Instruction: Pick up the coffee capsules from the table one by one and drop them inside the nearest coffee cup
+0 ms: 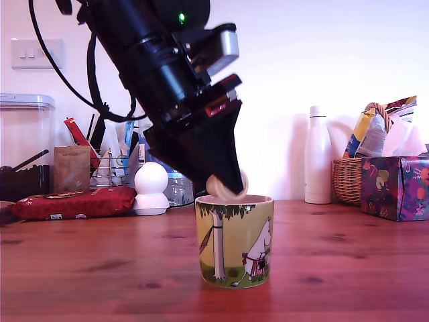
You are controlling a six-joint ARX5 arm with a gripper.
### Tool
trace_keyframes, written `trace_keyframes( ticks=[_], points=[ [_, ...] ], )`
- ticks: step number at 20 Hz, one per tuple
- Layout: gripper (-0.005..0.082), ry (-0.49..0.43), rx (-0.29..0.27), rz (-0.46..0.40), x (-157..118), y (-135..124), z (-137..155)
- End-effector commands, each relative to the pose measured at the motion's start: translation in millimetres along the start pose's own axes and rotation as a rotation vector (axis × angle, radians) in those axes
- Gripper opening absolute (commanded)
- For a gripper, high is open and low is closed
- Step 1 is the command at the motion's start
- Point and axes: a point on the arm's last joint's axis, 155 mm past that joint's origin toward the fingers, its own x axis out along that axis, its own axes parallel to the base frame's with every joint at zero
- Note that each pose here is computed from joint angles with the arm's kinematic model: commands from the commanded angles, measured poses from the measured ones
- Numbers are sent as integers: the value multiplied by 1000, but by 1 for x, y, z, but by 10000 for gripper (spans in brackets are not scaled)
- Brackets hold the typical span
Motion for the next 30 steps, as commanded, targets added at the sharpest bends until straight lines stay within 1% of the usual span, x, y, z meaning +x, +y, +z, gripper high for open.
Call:
trace_keyframes(
  ticks=[1,8,9,10,11,13,14,15,19,20,21,23,24,26,27,28,29,30],
  points=[
    [145,-7,10,1,2,0,4],
    [145,-23,13,3,2,0,8],
    [149,-25,13,4,2,0,9],
    [174,-30,15,5,2,1,10],
    [261,-41,17,6,2,1,13],
    [598,-66,37,8,1,2,19],
    [690,-69,37,9,1,2,20],
    [708,-70,47,11,1,2,20],
    [706,-71,48,11,1,2,21],
    [695,-71,48,11,1,2,21],
    [665,-72,49,11,1,2,21],
    [577,-75,49,12,-1,2,21],
    [513,-74,50,11,-2,1,21],
    [343,-88,52,13,-7,1,24],
    [234,-99,53,15,-11,0,27],
    [87,-114,56,18,-15,0,30],
    [-36,-129,57,21,-20,1,34],
    [-17,-146,54,26,-25,2,37]
  ],
)
